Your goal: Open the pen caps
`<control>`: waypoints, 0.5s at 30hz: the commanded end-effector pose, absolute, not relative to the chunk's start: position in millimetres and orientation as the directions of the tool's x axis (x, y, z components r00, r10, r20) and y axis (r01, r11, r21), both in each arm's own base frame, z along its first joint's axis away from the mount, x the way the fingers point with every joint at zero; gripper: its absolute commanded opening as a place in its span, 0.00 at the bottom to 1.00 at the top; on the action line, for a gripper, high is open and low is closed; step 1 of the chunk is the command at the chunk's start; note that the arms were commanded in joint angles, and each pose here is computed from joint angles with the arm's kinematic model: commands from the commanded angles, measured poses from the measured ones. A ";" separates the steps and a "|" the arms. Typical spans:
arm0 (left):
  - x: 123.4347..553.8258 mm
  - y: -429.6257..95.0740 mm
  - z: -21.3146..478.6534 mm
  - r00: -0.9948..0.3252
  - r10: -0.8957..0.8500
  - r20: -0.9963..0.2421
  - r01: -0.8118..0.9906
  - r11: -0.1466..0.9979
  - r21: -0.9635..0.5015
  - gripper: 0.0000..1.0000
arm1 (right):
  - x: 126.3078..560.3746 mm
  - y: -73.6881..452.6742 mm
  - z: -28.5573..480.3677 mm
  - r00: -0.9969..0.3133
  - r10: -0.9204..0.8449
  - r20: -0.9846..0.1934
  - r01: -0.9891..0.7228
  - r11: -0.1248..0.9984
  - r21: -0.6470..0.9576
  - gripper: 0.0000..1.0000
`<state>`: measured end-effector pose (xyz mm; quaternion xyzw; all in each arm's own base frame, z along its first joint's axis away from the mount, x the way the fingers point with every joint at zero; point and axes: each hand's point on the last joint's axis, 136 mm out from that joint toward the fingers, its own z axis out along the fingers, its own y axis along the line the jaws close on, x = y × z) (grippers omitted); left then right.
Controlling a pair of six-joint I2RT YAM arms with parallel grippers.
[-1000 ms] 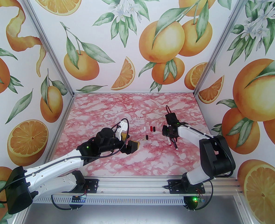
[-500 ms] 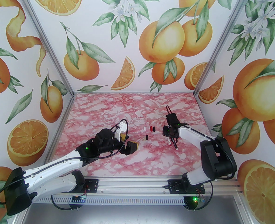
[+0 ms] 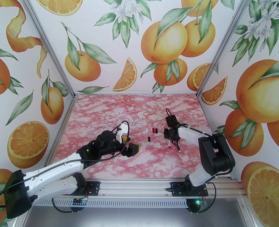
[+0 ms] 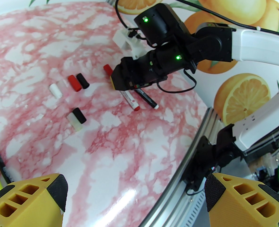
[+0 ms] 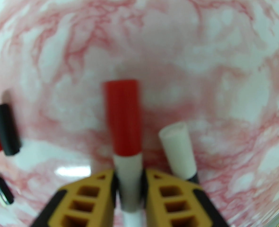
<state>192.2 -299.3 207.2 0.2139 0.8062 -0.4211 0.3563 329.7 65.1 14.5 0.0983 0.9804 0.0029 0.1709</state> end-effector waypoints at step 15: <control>183.8 -311.0 214.3 -0.690 -0.021 -0.723 0.642 0.442 -0.626 0.96 | 317.6 124.7 107.3 -0.834 0.245 -0.494 0.082 0.941 0.327 0.19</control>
